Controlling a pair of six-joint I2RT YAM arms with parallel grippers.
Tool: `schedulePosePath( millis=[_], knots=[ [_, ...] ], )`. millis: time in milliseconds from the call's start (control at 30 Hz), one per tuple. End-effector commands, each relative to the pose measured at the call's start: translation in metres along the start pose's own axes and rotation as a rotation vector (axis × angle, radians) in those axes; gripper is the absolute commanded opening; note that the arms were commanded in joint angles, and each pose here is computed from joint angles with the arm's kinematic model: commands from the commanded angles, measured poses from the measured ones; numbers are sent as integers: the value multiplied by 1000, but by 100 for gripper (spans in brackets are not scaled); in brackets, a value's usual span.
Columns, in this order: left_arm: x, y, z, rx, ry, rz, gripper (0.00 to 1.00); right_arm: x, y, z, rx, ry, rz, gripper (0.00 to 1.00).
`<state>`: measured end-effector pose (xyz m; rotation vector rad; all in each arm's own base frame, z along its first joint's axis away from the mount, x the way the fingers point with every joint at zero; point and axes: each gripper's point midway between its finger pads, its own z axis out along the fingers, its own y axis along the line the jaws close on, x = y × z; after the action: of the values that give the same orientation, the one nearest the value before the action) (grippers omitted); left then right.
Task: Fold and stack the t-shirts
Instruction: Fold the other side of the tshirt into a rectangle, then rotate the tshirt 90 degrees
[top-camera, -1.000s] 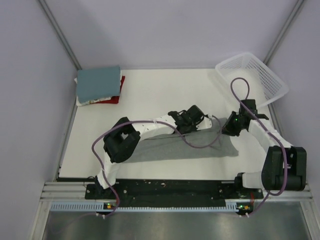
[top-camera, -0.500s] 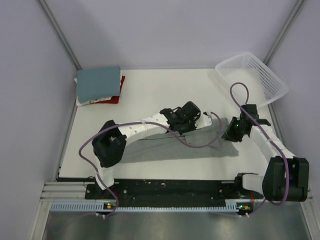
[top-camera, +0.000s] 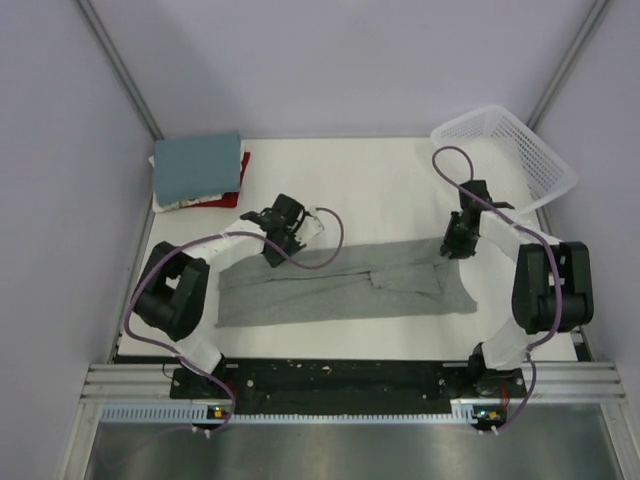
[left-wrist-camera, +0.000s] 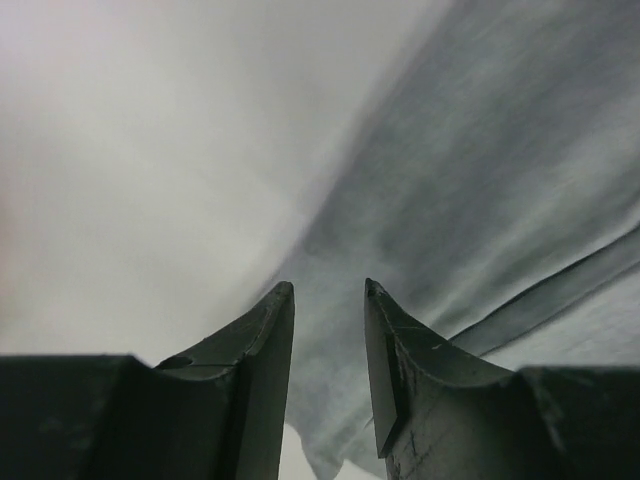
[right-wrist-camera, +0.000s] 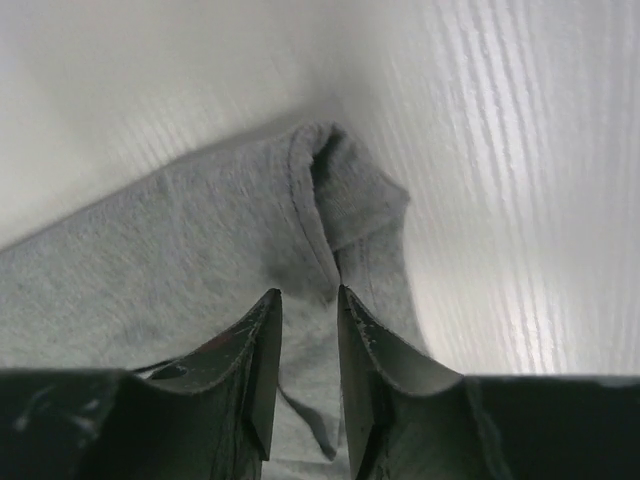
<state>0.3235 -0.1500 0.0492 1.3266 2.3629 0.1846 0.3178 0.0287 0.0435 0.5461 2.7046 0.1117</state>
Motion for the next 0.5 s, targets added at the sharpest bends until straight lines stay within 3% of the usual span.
schedulePosePath(
  millis=[0, 167, 467],
  knots=[
    [35, 42, -17, -93, 14, -115, 39, -16, 14, 20, 25, -11, -63, 24],
    [86, 75, -23, -145, 62, -243, 38, -20, 24, 45, 38, 38, -111, 3],
    [154, 93, -34, -187, 139, -377, 37, -76, 108, 76, -35, 24, -273, 1]
  ],
)
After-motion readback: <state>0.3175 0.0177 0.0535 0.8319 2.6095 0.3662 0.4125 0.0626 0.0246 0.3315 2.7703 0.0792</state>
